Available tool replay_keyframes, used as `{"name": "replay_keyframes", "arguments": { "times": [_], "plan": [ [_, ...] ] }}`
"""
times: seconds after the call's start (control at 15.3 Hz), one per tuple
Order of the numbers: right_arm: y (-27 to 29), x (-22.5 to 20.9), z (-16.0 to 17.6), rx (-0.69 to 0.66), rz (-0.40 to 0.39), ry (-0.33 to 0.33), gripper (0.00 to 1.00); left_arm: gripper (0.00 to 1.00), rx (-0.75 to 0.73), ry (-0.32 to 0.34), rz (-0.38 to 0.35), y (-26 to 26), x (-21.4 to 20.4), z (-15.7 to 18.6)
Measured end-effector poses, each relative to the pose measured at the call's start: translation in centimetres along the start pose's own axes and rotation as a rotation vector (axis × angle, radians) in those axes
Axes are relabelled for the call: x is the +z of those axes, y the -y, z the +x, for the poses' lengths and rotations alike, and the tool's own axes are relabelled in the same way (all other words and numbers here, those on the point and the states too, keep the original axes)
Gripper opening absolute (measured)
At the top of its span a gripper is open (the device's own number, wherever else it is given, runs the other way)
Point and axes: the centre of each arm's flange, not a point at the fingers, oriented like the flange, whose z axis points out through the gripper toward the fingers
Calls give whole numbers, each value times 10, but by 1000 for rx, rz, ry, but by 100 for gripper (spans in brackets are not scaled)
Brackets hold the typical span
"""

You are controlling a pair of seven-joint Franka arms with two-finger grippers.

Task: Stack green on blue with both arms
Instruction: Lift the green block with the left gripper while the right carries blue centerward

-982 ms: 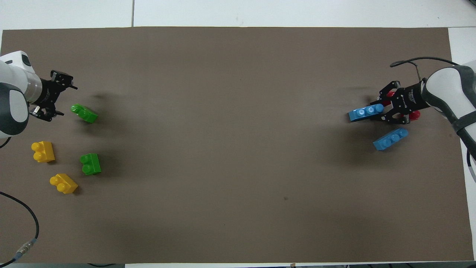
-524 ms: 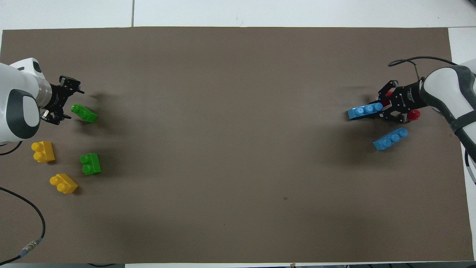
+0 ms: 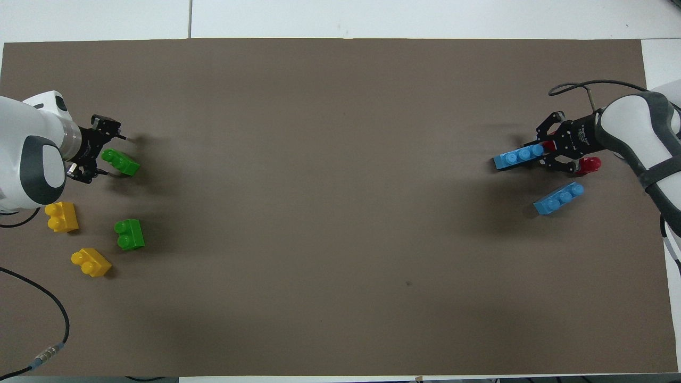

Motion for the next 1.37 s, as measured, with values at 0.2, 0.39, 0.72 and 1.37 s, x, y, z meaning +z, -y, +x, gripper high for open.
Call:
{"name": "replay_keyframes", "arguments": {
  "times": [0.2,0.39,0.72,1.37],
  "plan": [
    [25,6,-78,62,-2,6,35,100,-10,0,-2,-1,0,-1],
    [41,25,-155,134,8,1,35,81,-13,-2,-4,-1,0,-1],
    [47,67,-256,272,10,2,35,41,-13,-5,-9,-2,-1,-1],
    [3,158,-342,340,51,-32,35,35,-11,-7,-22,-21,-29,-23]
  ]
}}
